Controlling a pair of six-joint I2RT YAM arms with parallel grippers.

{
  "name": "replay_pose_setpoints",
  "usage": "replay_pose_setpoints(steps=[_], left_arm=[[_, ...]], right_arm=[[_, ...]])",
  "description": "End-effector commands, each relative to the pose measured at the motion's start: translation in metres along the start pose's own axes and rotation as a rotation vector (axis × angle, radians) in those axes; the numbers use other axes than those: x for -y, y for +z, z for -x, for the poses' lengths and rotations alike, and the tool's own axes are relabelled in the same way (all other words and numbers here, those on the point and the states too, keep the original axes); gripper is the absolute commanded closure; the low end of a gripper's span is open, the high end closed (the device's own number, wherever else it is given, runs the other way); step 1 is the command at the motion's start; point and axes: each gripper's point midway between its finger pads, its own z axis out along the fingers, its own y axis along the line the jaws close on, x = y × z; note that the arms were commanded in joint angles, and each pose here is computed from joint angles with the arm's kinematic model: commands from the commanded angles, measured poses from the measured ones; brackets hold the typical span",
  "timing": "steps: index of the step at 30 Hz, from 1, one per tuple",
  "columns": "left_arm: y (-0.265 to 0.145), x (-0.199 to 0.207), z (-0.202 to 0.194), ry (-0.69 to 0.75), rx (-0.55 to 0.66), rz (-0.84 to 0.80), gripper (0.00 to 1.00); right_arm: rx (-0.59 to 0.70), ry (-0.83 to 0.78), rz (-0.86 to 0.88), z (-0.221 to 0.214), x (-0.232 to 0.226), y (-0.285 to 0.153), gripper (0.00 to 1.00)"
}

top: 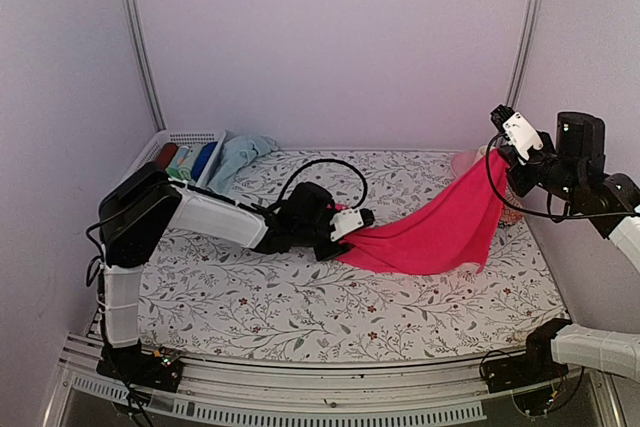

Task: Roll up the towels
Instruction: Pick up the towel from the center of the board.

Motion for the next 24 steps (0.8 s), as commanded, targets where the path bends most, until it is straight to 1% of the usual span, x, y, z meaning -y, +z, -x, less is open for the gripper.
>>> replay_pose_setpoints(steps=[1,5,10,16,18,21,24], left_arm=[[0.009,-0.005,-0.004,0.039,-0.013,0.076,0.46],[0.013,-0.013,-0.004,0.039,-0.012,0.123,0.57],[0.014,-0.018,0.003,0.031,0.016,0.145,0.59],[0.02,-0.018,0.004,0.014,0.025,0.126,0.6],[0.023,-0.017,0.001,0.014,0.018,0.124,0.66],[0.026,-0.016,-0.001,0.01,0.012,0.114,0.72],[0.029,-0.016,-0.002,0.006,0.007,0.109,0.82]], right_arm=[[0.046,0.04,-0.02,0.008,0.006,0.0,0.98],[0.049,0.041,-0.018,0.008,0.005,-0.001,0.98],[0.052,0.036,-0.009,0.007,0.003,-0.001,0.98],[0.05,0.036,-0.003,0.004,0.001,0.0,0.98],[0.052,0.037,0.001,0.004,0.0,0.001,0.98],[0.049,0.038,0.004,0.003,-0.002,0.002,0.98],[0.053,0.04,0.005,0.003,-0.002,0.002,0.98]])
